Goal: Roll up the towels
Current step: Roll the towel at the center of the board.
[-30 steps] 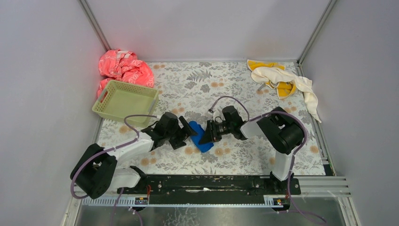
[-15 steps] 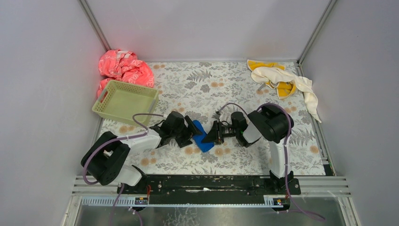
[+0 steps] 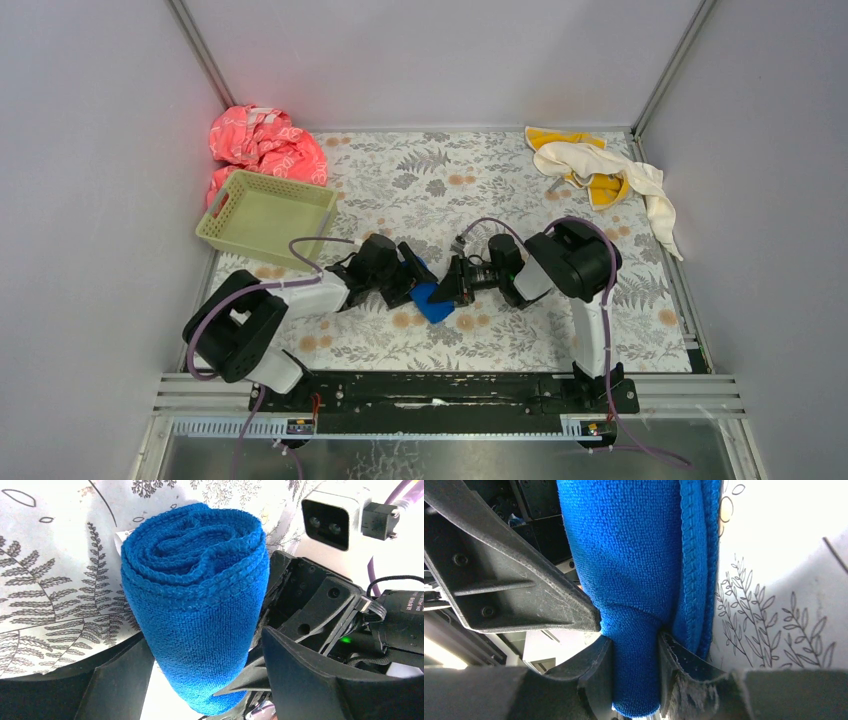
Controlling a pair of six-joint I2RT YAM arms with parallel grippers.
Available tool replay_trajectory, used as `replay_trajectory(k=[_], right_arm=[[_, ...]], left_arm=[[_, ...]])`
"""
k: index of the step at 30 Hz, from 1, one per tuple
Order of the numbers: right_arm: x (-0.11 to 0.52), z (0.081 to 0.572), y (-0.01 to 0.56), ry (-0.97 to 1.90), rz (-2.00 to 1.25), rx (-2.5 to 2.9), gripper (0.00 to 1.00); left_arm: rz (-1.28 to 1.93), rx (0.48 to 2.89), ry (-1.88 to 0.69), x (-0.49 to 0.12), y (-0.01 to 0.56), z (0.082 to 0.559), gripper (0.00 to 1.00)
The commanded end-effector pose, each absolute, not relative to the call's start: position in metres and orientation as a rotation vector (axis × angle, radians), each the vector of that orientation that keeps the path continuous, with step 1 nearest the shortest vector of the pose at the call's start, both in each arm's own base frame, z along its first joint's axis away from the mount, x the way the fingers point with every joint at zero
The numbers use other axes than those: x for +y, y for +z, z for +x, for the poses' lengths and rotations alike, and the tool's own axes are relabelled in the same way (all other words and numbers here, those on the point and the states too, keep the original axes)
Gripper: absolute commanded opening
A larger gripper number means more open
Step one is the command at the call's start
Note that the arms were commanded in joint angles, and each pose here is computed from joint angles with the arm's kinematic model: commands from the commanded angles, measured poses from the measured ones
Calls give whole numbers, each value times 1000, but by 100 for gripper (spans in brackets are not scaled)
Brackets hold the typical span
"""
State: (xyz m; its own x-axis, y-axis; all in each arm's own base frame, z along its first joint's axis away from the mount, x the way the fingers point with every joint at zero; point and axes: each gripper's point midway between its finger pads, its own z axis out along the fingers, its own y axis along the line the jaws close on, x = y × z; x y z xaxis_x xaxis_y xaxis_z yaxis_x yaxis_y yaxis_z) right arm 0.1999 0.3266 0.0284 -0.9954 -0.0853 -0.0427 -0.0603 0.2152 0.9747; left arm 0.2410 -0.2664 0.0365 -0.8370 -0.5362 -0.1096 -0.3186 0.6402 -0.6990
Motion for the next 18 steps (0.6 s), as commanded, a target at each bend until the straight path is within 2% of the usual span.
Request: replay_trajectory(k=[1, 4, 7, 9, 14, 18], right_arm=[[312, 180, -11, -1751, -73, -2430, 38], [310, 183, -10, -1785, -101, -2406, 41], [310, 184, -7, -1798, -95, -2420, 48], [309, 187, -3, -1796, -71, -2461, 54], [297, 198, -3, -1634, 170, -2750, 67], [275, 211, 2, -1427, 315, -3018, 72]], left_arm=[[-670, 2548, -965, -266, 26, 242, 75], [-666, 2537, -960, -263, 27, 241, 74], [-683, 2555, -933, -260, 21, 239, 61], [-698, 2571, -916, -259, 16, 238, 56], [-726, 2616, -825, -251, 4, 234, 53], [-729, 2634, -770, -247, 0, 234, 52]])
